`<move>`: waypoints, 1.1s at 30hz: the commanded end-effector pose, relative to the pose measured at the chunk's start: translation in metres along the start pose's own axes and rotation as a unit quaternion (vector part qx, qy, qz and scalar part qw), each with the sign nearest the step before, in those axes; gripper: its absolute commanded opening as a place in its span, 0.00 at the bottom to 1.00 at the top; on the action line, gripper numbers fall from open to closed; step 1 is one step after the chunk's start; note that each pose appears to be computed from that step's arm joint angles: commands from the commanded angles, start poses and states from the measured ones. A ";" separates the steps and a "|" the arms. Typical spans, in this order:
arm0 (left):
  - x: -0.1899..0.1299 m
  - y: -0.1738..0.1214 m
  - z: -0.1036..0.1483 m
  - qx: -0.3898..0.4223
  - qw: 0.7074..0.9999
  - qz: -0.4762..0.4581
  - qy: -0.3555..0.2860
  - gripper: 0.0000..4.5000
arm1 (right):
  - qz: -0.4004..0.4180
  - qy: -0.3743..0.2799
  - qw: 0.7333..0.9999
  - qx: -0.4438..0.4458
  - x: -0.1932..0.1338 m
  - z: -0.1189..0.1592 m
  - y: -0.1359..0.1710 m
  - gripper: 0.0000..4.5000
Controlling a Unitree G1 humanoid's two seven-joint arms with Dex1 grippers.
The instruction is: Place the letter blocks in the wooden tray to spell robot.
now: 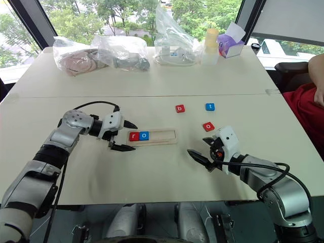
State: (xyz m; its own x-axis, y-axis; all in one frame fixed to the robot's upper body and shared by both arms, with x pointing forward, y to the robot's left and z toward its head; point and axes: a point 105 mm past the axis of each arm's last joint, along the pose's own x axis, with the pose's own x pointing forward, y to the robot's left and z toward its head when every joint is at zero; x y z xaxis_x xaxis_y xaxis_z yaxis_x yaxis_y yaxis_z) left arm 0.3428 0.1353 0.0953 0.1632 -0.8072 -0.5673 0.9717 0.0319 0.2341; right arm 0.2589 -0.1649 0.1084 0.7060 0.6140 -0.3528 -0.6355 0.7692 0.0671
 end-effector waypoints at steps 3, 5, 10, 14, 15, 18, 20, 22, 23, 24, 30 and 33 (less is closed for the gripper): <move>-0.015 0.003 0.002 0.033 0.999 0.029 0.020 0.99 | -0.015 -0.051 0.999 -0.004 0.008 0.036 -0.004 0.93; -0.031 0.010 0.008 0.024 0.998 0.062 0.010 0.99 | -0.037 -0.071 0.997 -0.001 0.020 0.055 -0.009 0.93; -0.064 -0.011 0.025 -0.039 0.997 0.067 -0.022 0.99 | -0.072 -0.068 0.995 0.007 0.064 0.069 -0.014 0.93; -0.090 -0.007 0.049 -0.073 0.982 0.152 -0.081 0.99 | -0.133 -0.062 0.989 0.009 0.106 0.073 -0.031 0.93; -0.097 -0.005 0.055 -0.080 0.978 0.170 -0.095 0.99 | -0.143 -0.064 0.988 0.002 0.114 0.073 -0.034 0.93; -0.107 -0.003 0.063 -0.086 0.967 0.212 -0.109 0.99 | -0.151 -0.069 0.986 -0.017 0.130 0.074 -0.034 0.93; -0.110 -0.005 0.065 -0.087 0.963 0.231 -0.111 0.99 | -0.160 -0.064 0.985 -0.026 0.140 0.072 -0.035 0.93; -0.109 -0.009 0.066 -0.092 0.959 0.241 -0.114 0.99 | -0.167 -0.058 0.984 -0.024 0.149 0.070 -0.035 0.93; -0.109 -0.011 0.066 -0.094 0.958 0.246 -0.114 0.99 | -0.164 -0.057 0.985 -0.020 0.154 0.069 -0.034 0.93; -0.109 -0.012 0.065 -0.099 0.956 0.252 -0.115 0.99 | -0.161 -0.056 0.985 -0.017 0.158 0.069 -0.032 0.93; -0.106 -0.014 0.059 -0.114 0.948 0.275 -0.114 0.99 | -0.158 -0.054 0.986 -0.015 0.182 0.064 -0.024 0.93; -0.103 -0.015 0.059 -0.114 0.947 0.278 -0.113 1.00 | -0.172 -0.058 0.983 -0.013 0.187 0.063 -0.026 0.81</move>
State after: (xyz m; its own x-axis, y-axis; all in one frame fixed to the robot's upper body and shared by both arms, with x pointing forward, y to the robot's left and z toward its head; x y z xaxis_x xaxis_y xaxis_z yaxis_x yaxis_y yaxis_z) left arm 0.3042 0.1867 0.1854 0.6408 -0.7259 -0.2498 0.7677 0.6041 0.2139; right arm 0.4242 -0.0614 0.0961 0.9036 0.3403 -0.2601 -0.3668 0.9284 -0.0594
